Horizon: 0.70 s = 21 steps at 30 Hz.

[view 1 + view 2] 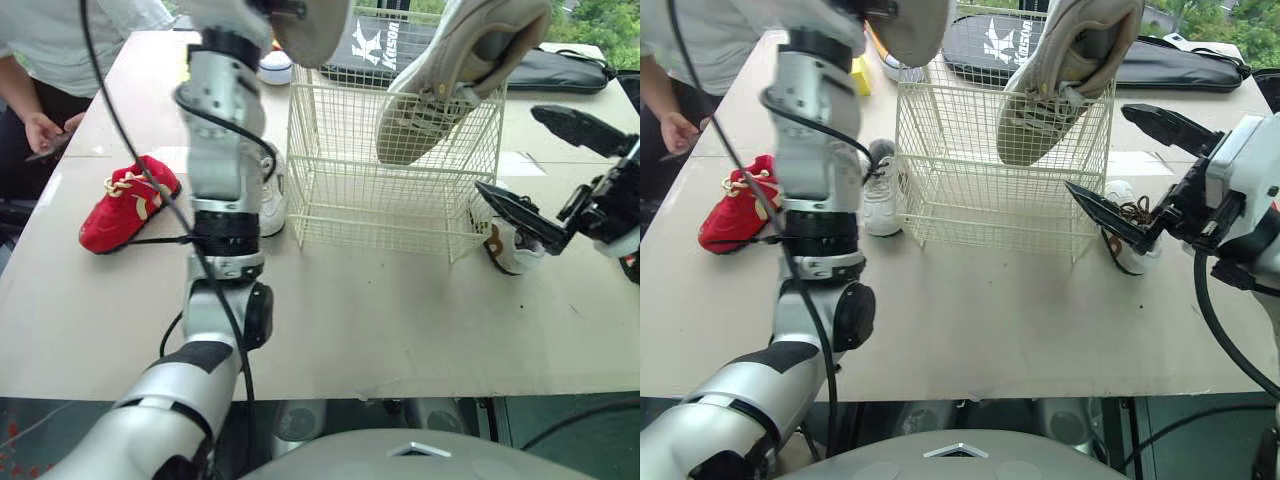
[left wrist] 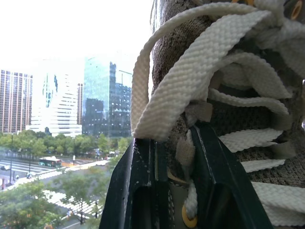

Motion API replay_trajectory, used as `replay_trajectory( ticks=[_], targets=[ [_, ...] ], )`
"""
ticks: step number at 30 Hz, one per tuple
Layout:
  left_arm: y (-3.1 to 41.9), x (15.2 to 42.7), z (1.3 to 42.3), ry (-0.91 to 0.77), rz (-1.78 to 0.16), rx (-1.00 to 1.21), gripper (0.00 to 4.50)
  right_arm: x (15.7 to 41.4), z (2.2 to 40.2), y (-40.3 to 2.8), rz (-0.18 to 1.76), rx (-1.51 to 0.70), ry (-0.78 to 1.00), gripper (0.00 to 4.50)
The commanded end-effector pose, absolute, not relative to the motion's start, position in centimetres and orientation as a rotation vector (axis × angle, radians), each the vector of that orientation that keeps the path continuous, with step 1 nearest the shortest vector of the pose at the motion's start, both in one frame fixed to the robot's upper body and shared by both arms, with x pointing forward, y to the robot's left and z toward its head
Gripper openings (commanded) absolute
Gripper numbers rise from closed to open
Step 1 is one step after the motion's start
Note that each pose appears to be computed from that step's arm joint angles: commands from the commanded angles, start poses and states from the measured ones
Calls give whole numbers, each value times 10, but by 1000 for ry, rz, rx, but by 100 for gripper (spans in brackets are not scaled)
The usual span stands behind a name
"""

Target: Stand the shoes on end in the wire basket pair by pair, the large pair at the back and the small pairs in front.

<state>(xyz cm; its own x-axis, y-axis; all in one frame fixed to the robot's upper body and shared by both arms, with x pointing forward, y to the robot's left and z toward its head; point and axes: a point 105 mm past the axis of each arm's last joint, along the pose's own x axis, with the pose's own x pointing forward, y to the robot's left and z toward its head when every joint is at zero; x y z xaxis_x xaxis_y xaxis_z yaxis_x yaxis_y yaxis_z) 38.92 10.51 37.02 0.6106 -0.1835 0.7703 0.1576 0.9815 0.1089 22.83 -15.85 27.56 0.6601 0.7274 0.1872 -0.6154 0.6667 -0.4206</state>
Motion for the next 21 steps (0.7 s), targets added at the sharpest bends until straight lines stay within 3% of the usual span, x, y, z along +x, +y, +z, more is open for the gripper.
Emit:
replay_trajectory(
  ticks=[1,9,20,21],
  targets=[
    [74,379,383,-1041,-220,60,36,217,285,-162,719,-368,-384,450],
    [60,402,322,-944,-194,180,36,209,282,-169,645,-346,-368,450],
    [88,394,306,-851,-202,118,36,198,273,-193,651,-261,-279,450],
    [89,392,305,-844,-207,140,85,197,273,-194,667,-258,-267,450]
  ],
)
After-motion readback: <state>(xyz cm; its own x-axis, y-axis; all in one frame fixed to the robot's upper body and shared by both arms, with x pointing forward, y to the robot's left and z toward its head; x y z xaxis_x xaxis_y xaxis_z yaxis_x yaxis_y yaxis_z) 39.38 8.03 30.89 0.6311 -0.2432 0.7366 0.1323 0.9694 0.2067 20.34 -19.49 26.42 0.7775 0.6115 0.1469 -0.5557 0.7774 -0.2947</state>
